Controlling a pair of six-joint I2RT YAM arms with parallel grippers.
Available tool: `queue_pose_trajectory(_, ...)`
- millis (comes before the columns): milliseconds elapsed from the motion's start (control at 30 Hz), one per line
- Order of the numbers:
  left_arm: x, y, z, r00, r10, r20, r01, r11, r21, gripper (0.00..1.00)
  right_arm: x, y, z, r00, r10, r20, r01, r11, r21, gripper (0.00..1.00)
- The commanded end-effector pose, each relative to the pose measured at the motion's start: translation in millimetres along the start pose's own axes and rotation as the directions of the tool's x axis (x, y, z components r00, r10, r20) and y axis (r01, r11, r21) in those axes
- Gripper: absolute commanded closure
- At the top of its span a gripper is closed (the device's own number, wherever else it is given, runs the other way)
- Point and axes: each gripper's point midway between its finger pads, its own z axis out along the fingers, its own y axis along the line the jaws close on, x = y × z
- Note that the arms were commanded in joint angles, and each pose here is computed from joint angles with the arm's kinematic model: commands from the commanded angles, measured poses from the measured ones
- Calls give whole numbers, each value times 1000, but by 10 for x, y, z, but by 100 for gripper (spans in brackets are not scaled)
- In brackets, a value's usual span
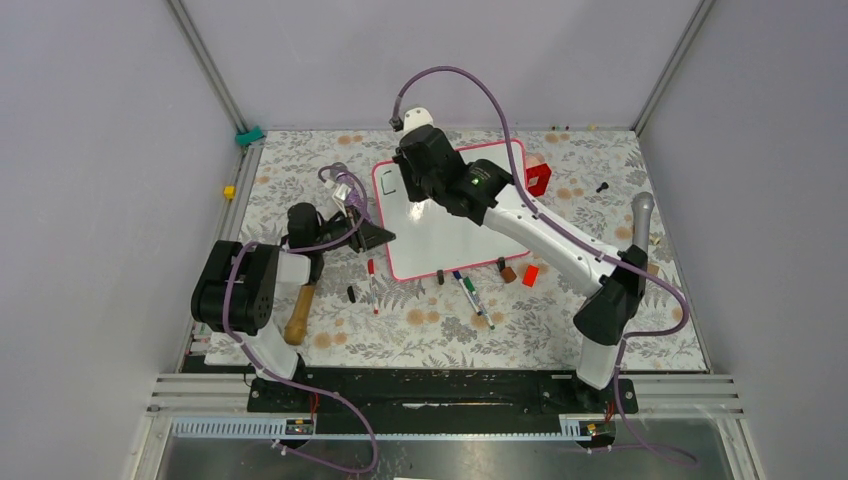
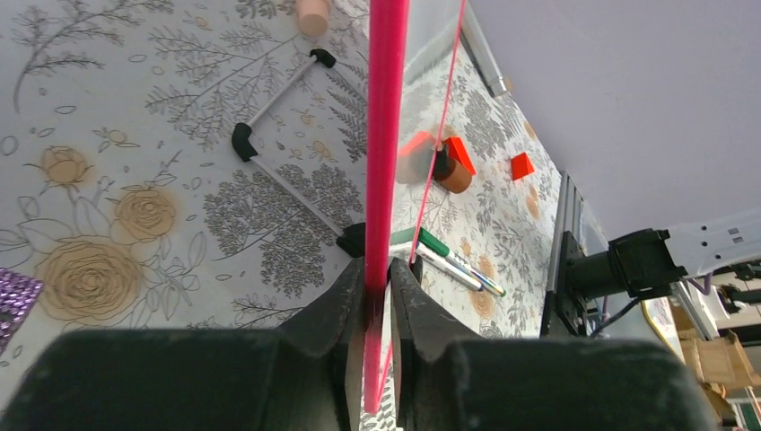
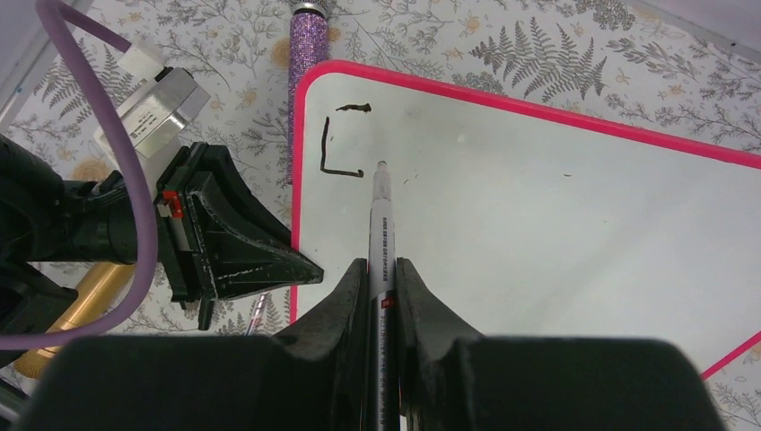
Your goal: Write a sentence on the whiteboard
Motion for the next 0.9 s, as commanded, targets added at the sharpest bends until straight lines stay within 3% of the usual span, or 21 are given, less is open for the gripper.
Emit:
queue_pose_trajectory(0,-163,-59,31,998,65,18,-65,997,43,94,-98,6,18,1000,12,10,-12,1000,1,100)
queue_pose_trajectory(100,-151,-41,41,999,51,11,-51,998,47,100,-42,-8,69,1000,17,-18,-17,1000,23,100)
queue_pose_trajectory(867,-162,26,33,1000,20,23,-21,999,34,100,34,3,193,998,3,-58,0,999,45,100)
